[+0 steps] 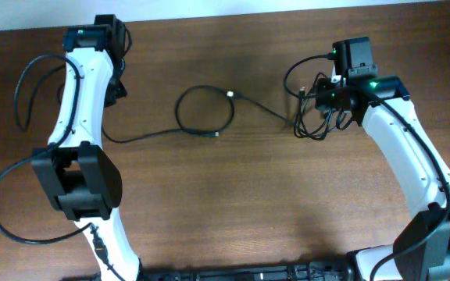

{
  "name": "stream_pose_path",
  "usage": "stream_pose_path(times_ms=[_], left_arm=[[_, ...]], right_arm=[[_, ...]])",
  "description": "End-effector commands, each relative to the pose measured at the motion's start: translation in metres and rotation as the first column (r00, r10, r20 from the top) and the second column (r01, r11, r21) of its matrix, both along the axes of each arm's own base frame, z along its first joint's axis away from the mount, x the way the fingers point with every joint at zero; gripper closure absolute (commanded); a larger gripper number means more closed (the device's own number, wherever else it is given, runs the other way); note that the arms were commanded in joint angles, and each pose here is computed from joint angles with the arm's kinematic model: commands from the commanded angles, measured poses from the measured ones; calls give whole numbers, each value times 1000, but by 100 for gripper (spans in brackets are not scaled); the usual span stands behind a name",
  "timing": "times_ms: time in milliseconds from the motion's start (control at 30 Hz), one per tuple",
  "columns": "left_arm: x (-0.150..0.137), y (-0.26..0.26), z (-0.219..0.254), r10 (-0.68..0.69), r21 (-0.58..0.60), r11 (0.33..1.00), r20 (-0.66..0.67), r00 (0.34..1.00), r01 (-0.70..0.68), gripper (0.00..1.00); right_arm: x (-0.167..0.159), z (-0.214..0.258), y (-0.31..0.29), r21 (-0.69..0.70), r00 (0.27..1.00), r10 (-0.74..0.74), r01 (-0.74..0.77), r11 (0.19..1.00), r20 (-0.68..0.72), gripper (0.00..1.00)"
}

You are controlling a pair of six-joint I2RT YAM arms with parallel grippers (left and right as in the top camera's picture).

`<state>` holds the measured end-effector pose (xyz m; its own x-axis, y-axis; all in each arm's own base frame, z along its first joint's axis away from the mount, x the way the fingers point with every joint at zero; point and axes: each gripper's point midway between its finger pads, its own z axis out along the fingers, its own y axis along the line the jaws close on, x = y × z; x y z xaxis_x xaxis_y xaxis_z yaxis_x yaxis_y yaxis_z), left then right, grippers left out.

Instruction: Untangle cables

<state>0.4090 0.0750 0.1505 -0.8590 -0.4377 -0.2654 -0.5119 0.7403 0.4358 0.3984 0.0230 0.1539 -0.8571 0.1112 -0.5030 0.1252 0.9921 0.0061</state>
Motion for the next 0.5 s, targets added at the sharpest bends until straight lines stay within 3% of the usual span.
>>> stream_pose_path(times_ms=[0, 33, 67, 133, 200, 333, 367, 467], left_arm=[[-2, -13, -11, 27, -107, 994, 1, 1000, -27, 100], [-1, -35, -19, 29, -239, 971, -2, 1000, -29, 100], [3, -58, -25, 4, -371, 929, 6, 1000, -2, 100], [17, -98, -26, -134, -531, 834, 66, 989, 148, 100], [22, -121, -26, -236, -537, 806, 97, 967, 250, 100], [35, -143, -24, -291, -522, 786, 161, 943, 332, 95], [37, -143, -23, -249, -526, 796, 169, 954, 300, 88], [43, -144, -22, -217, -527, 800, 193, 957, 288, 66]], right_arm=[[2, 12, 40, 210, 992, 119, -124, 970, 35, 63], [1, 14, 64, 311, 981, 189, -194, 930, 48, 42], [-1, 13, 87, 378, 966, 252, -254, 890, 56, 30], [-2, -1, 123, 379, 938, 343, -336, 862, 52, 25], [-4, -30, 168, 364, 883, 468, -448, 816, 38, 13], [-20, -93, 271, 227, 609, 786, -784, 577, 105, 10], [-17, -113, 301, 176, 562, 814, -824, 538, 147, 8], [-10, -145, 323, 96, 547, 821, -837, 539, 161, 5]])
